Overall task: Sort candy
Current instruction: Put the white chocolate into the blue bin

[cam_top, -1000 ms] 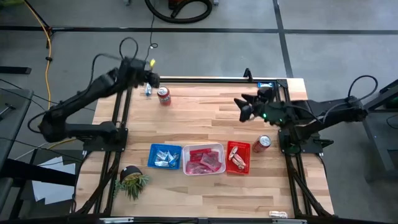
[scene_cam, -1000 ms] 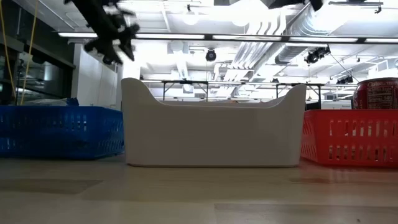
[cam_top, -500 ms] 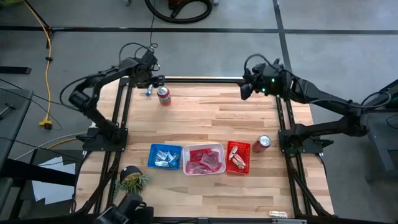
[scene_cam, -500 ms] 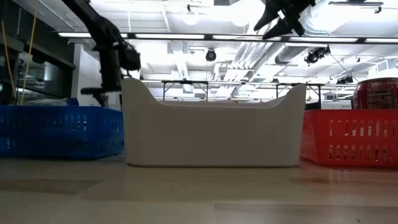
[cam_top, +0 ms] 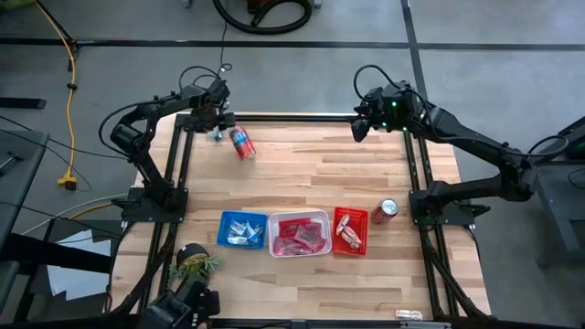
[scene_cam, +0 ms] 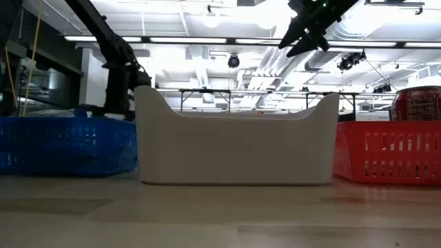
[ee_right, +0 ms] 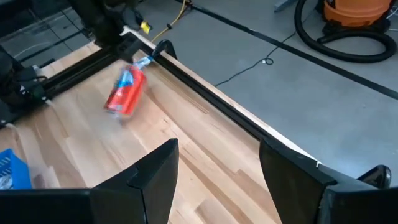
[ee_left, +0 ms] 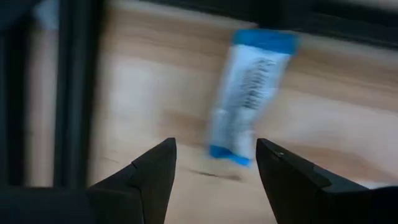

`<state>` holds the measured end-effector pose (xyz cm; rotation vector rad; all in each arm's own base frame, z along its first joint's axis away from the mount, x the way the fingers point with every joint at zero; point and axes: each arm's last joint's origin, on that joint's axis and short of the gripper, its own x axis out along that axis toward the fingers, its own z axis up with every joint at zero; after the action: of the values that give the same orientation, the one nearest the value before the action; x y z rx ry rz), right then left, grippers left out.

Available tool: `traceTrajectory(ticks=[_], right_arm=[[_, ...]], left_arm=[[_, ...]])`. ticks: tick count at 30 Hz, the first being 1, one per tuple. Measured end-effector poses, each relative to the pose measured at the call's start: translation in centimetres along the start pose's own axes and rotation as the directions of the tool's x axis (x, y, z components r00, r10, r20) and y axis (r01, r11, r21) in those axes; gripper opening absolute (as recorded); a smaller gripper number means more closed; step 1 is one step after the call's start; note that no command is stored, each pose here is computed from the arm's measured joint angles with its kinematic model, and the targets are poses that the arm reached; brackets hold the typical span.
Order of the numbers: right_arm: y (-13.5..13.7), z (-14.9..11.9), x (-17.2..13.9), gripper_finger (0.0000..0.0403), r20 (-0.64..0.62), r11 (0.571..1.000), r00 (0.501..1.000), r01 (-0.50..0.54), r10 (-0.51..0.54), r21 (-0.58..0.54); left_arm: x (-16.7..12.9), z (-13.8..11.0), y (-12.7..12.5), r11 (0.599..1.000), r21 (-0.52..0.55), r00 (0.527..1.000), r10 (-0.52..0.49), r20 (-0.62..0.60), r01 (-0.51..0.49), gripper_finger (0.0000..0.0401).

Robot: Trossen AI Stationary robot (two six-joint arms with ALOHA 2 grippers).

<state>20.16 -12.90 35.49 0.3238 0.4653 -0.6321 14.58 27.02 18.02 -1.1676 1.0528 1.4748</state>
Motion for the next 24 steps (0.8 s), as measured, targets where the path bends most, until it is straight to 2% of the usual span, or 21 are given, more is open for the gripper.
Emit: traceTrajectory(ticks=[3,5,7,13,19,24], right_arm=[[0.1,0.0,0.3,0.022,-0.004,1.0,1.0,-0.025,0.025,-0.014],[0.1,0.0,0.3,0.022,-0.008,0.999,0.999,-0.033,0.033,-0.016],[0.1,0.1,0.3,0.022,-0.002,0.999,0.999,-0.034,0.034,-0.016],[0.2,0.4,0.3,0.022,0.037,0.999,0.998,-0.04,0.041,-0.016],[0.3,0.8,0.2,0.022,0.077,0.999,0.996,-0.047,0.048,-0.017],[0.3,0.8,0.2,0.022,0.079,0.999,0.996,-0.048,0.049,-0.009]], left_arm=[[-0.6,0.5,-0.3,0.996,0.009,0.996,-0.086,0.014,0.085,0.0208],[-0.4,0.0,-0.4,0.996,0.037,0.996,-0.083,-0.028,0.084,0.0208],[-0.5,-0.2,-0.7,0.995,0.045,0.996,-0.088,-0.017,0.089,0.0208],[-0.5,0.6,-0.7,0.997,0.009,0.995,-0.071,0.076,0.071,0.0208],[1.3,0.8,-0.4,0.999,0.032,1.0,-0.008,0.007,0.007,0.0205],[3.3,0.6,-1.0,0.995,0.089,0.999,0.036,-0.036,-0.033,0.0193]])
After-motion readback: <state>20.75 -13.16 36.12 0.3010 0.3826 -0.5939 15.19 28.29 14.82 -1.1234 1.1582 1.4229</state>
